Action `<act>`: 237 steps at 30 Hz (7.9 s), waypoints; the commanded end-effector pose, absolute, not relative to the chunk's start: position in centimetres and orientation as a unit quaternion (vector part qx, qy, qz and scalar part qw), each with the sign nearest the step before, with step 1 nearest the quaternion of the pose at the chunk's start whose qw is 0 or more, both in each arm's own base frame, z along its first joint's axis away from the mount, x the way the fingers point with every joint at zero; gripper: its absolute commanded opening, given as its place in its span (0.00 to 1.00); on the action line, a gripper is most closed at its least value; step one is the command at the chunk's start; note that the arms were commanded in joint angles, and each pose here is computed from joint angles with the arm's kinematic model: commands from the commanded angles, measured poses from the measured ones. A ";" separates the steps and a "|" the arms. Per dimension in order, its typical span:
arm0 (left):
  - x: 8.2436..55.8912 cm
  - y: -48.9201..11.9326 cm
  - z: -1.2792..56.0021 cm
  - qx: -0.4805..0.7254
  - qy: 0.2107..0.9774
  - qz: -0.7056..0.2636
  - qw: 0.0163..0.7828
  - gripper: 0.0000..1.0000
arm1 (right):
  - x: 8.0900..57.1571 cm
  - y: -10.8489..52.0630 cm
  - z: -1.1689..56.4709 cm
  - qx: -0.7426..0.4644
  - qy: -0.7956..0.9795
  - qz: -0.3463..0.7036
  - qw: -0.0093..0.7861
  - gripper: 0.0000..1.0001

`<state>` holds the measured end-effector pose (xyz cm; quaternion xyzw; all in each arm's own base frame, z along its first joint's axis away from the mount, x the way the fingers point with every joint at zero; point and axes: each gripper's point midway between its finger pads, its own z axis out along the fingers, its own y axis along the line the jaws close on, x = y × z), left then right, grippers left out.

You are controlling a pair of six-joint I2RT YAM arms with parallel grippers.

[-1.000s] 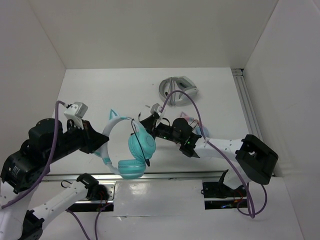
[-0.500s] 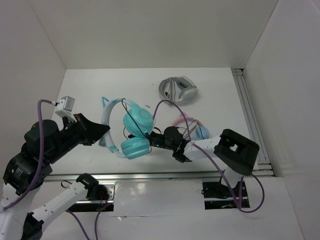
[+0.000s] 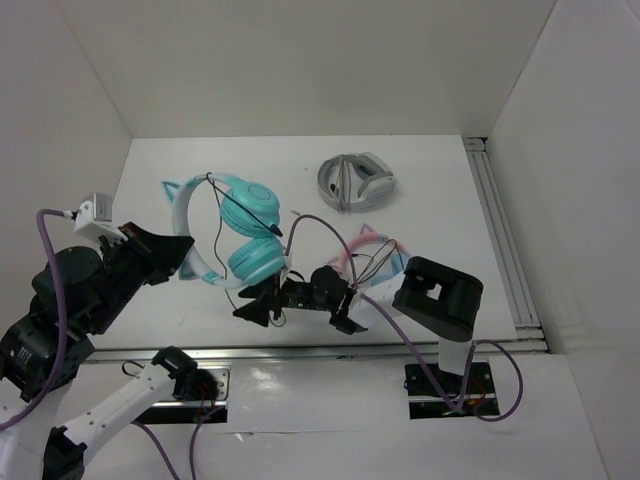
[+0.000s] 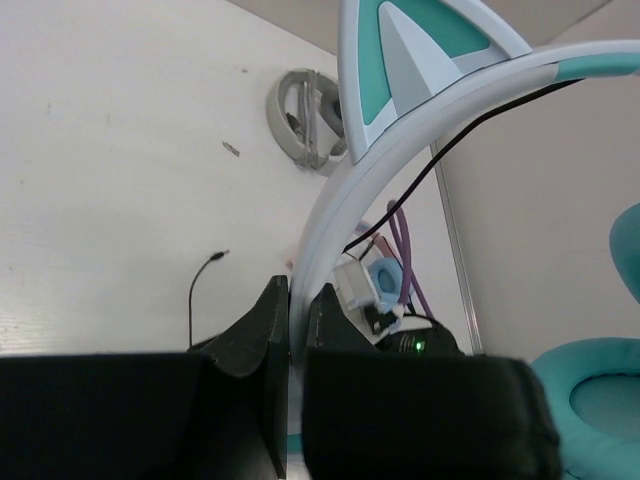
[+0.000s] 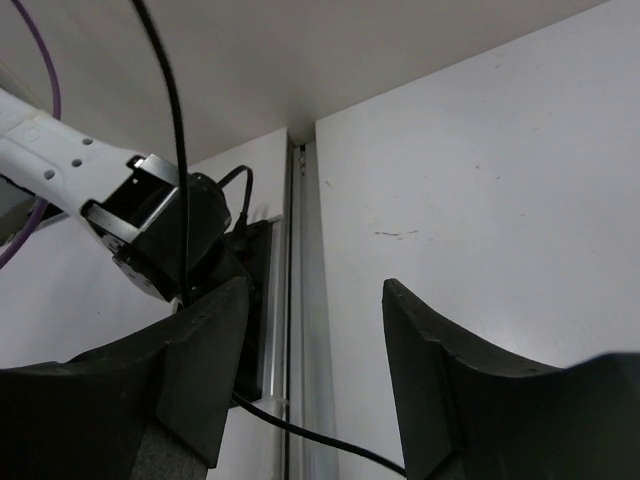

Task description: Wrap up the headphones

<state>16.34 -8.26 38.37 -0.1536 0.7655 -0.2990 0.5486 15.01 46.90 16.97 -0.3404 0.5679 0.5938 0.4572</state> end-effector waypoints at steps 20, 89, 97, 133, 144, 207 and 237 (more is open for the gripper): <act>21.4 -6.8 41.0 -0.222 0.736 -0.231 0.596 0.00 | 13.0 47.8 20.1 -0.303 0.529 0.616 0.500 0.55; 22.8 -1.9 42.2 -0.265 0.726 -0.080 0.629 0.00 | 3.5 49.4 13.8 -0.334 0.636 0.426 0.550 0.00; 24.0 -1.2 35.6 -0.287 0.752 -0.009 0.594 0.00 | 0.0 48.7 20.7 -0.385 0.612 0.362 0.589 0.00; 17.9 -3.9 28.2 -0.038 0.848 -0.056 0.525 0.00 | 13.7 40.5 41.8 -0.362 0.587 -0.013 0.724 0.00; 15.2 -6.2 30.5 0.052 0.846 -0.130 0.515 0.00 | 19.4 37.3 43.3 -0.325 0.610 -0.043 0.721 0.04; 15.2 -7.6 47.6 -0.037 0.722 -0.275 0.634 0.00 | 27.5 43.4 25.7 -0.300 0.650 0.359 0.599 0.03; 16.2 -4.9 49.3 -0.124 0.682 -0.256 0.673 0.00 | 19.1 51.6 15.6 -0.375 0.627 0.469 0.497 0.14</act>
